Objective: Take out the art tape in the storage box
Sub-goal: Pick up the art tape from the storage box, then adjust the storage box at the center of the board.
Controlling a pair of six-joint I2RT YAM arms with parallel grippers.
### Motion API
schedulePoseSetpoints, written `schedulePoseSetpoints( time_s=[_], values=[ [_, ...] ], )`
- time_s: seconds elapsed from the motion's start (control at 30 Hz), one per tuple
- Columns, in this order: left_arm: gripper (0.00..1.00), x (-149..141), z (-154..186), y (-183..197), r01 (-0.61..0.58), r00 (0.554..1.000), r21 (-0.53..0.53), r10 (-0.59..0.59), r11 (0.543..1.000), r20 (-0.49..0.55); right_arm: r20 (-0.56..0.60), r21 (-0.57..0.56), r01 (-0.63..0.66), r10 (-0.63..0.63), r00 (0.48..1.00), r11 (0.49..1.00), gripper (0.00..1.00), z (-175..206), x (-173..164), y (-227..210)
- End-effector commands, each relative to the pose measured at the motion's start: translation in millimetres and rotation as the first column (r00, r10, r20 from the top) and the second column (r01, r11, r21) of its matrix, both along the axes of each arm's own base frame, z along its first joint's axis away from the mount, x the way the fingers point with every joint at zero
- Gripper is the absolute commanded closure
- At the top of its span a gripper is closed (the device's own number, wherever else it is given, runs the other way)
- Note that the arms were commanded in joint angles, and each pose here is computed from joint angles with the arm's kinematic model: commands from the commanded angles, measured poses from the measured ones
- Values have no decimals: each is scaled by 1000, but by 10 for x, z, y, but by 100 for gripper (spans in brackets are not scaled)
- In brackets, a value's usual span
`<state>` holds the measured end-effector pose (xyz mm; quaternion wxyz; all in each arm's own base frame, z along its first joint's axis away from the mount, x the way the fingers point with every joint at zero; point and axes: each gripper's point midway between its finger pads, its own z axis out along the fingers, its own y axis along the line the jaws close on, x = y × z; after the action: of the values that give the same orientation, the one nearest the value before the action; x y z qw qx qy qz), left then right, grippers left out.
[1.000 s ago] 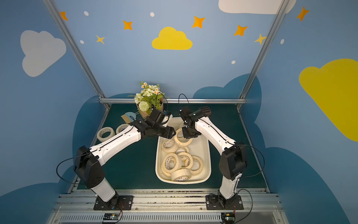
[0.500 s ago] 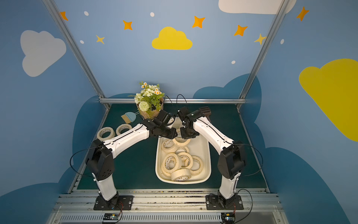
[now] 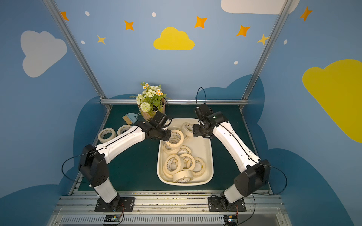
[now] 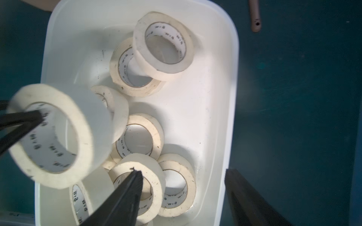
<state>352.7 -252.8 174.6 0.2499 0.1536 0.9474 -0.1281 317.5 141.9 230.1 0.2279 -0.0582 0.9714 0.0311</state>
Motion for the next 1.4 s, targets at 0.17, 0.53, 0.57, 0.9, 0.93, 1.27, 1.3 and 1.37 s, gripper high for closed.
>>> schedulePoseSetpoints(
  time_s=[0.17,0.53,0.57,0.9,0.93,1.27,1.3,1.37],
  values=[
    [96,-177,308,1434,-307,946,71,296,949,133,-133,169,-42,65,989,985,28,-602,12,334],
    [96,110,-655,1871,-465,885,39,463,884,56,-402,117,-12,58,914,993,26,-1644,215,257],
    [96,160,-711,1852,-465,885,39,463,884,48,-414,109,-1,47,909,994,26,-1700,217,208],
    [96,499,-908,1755,-445,895,58,445,893,18,-453,-6,99,-91,887,995,26,-1808,28,-447],
    [96,533,-930,1757,-446,895,64,446,893,19,-451,-20,108,-105,886,994,26,-1809,21,-519],
    [96,787,-1023,1950,-491,871,91,489,867,39,-397,53,26,-3,918,998,23,-1496,132,-408],
    [96,823,-1026,1967,-495,869,89,493,864,41,-395,60,2,22,919,998,22,-1455,114,-340],
    [96,907,-1059,2027,-505,863,102,503,857,41,-386,61,-58,77,919,996,22,-1369,60,-186]
  ],
)
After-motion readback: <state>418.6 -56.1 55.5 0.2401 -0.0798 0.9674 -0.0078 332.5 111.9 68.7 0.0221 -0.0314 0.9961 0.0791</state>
